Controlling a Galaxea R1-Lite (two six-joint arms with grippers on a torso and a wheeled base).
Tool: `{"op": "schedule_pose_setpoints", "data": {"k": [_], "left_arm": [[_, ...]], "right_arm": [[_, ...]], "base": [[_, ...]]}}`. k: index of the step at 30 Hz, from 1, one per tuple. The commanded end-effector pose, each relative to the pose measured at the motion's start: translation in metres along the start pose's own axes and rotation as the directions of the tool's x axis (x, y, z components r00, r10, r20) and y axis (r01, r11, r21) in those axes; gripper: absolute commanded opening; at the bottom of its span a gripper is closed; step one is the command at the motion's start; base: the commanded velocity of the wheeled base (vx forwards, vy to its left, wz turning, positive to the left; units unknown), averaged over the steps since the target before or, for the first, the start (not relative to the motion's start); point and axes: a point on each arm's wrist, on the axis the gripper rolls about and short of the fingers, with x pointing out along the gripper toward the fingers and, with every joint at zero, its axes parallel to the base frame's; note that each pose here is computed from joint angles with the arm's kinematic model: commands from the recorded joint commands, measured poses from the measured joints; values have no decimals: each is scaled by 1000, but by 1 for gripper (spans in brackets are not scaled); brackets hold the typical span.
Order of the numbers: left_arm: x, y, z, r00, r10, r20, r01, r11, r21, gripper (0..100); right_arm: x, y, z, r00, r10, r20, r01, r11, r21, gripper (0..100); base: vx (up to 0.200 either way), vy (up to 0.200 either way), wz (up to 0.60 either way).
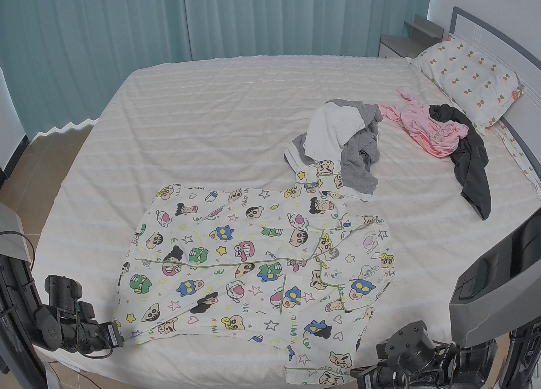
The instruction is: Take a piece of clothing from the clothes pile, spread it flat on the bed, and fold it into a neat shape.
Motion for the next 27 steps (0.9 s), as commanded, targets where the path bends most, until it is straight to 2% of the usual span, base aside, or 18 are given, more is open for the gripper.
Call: {"op": "schedule_pose_setpoints", "data": {"k": [1,3,4,15,20,23,26,27], "left_arm": [[-7,0,-5,1000,8,-26,-7,999,38,0],[-8,1,-9,998,16,-60,-13,998,63,0],[-7,1,-9,998,17,-64,-13,997,74,0],[-7,1,-8,998,8,-60,-4,997,73,0],[-7,1,-8,998,-11,-62,15,998,68,0],[-7,1,-7,998,-12,-55,16,998,69,0],[-7,2,-6,999,-12,-46,15,998,66,0],[-7,3,-5,999,-11,-31,13,998,58,0]], "right_arm": [[-1,1,-7,1000,-1,-30,0,1000,-18,0],[-1,1,-7,1000,-1,-30,0,1000,-18,0],[-1,1,-7,1000,0,-28,0,1000,-17,100],[15,10,7,999,19,27,-19,1000,-11,100],[28,17,24,998,26,59,-27,1000,3,100],[33,23,24,1000,10,10,-10,1000,-15,100],[35,27,25,1000,-4,-2,4,1000,-25,100],[39,30,30,999,-51,13,51,998,-30,100]], "base": [[0,0,0],[0,0,0],[0,0,0],[0,0,0],[0,0,0],[0,0,0],[0,0,0],[0,0,0]]}}
